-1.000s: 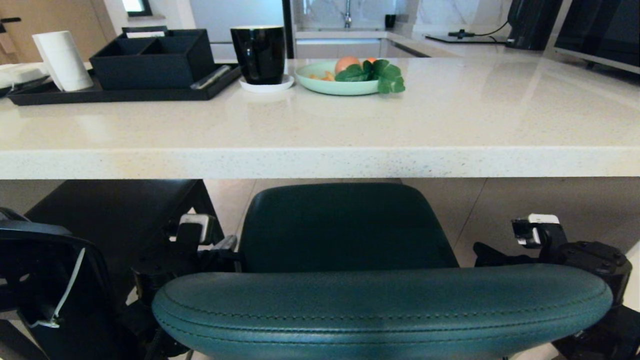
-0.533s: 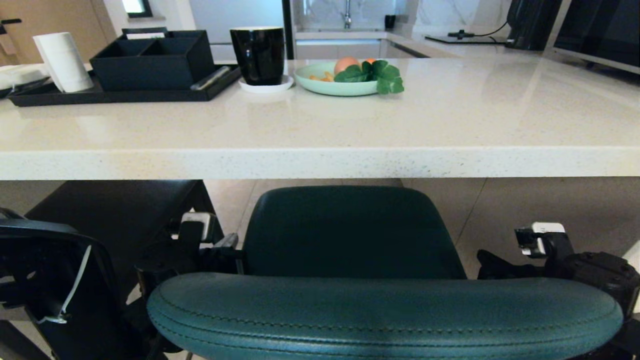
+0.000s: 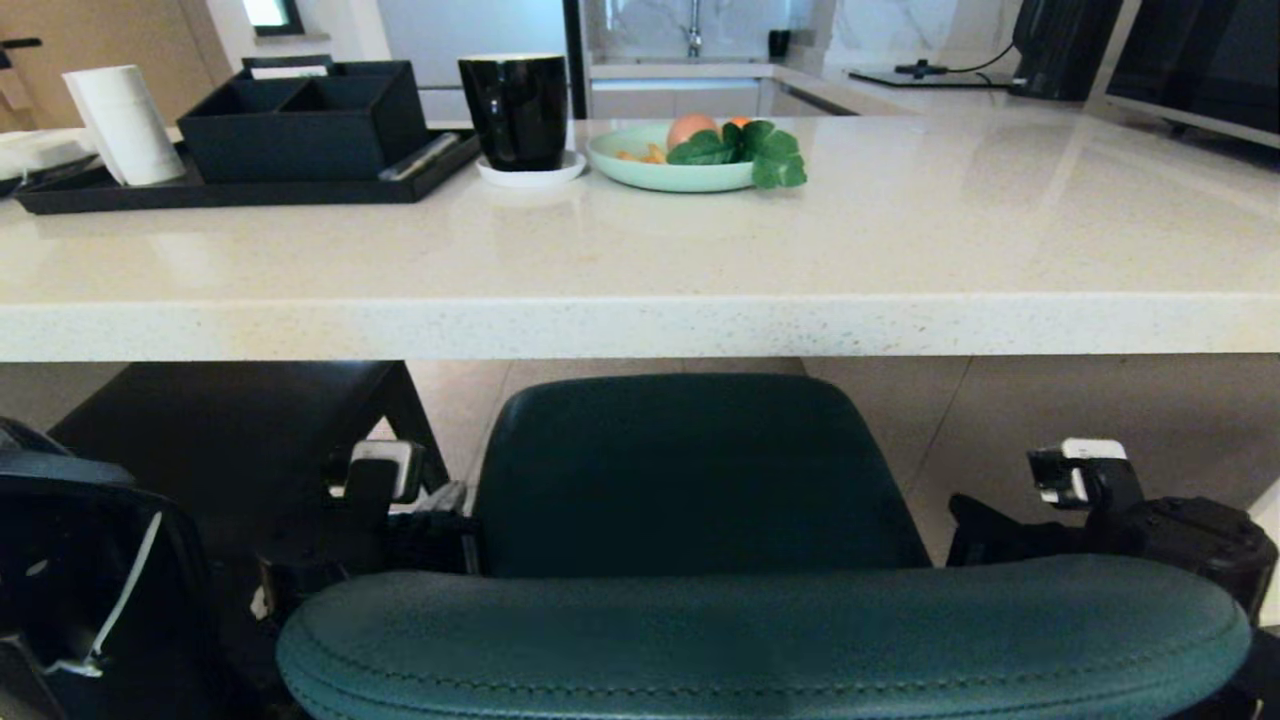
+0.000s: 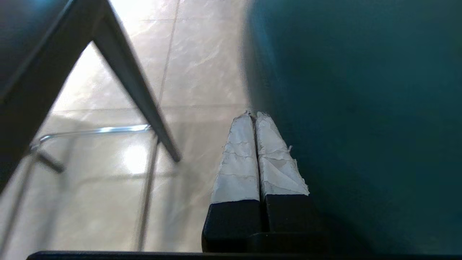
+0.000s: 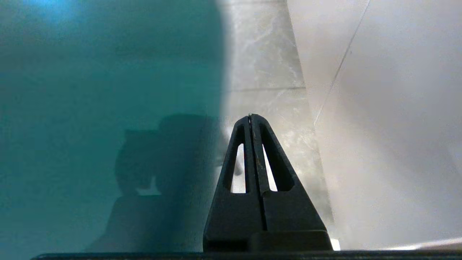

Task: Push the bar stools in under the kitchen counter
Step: Pull the blue chair out from under the dining table

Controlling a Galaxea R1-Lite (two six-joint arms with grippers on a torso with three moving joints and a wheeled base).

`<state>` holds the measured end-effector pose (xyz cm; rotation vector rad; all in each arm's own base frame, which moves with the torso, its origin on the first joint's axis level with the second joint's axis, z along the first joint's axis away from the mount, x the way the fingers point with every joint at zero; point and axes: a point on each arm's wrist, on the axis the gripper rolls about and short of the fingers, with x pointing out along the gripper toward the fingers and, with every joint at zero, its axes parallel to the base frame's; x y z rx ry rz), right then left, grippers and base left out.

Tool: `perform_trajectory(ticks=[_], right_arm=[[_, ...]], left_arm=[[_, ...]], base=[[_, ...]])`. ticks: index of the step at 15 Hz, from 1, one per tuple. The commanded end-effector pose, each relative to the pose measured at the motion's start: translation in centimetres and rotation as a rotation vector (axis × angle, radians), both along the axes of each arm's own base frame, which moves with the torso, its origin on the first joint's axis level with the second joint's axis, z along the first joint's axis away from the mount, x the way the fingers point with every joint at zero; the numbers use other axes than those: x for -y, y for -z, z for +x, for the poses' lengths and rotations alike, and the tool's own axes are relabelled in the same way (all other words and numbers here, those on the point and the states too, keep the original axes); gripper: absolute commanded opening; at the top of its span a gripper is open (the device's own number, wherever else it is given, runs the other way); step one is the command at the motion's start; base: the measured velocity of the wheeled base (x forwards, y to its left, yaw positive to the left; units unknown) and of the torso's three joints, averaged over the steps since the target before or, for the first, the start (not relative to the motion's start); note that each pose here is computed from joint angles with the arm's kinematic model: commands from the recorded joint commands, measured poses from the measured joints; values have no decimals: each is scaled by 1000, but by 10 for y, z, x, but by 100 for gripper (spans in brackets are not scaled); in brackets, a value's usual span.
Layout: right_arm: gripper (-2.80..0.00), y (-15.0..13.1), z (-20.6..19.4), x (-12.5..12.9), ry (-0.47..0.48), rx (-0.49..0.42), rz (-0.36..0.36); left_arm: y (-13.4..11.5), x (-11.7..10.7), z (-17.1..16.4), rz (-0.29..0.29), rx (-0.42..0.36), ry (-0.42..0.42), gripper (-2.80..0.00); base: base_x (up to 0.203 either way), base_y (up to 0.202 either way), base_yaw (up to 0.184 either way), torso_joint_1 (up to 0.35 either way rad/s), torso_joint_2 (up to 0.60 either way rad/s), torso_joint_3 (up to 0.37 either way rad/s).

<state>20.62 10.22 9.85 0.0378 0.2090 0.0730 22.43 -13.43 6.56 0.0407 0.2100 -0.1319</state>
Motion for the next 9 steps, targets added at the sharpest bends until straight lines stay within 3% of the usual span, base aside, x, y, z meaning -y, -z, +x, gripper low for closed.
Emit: perform_trajectory(ticks=[1, 4, 9], right_arm=[[-280, 9, 10, -5, 5, -25, -12], [-280, 10, 11, -6, 6, -27, -11], [-280, -1, -14, 3, -16, -3, -4]], left_arm=[[-10, -3, -12, -17, 23, 19, -280], [-12, -6, -23, -12, 15, 34, -280], [2, 2, -4, 3, -7, 15, -280]], base=[[0, 0, 0, 0, 0, 0], [0, 0, 0, 0, 0, 0], [0, 0, 0, 0, 0, 0]])
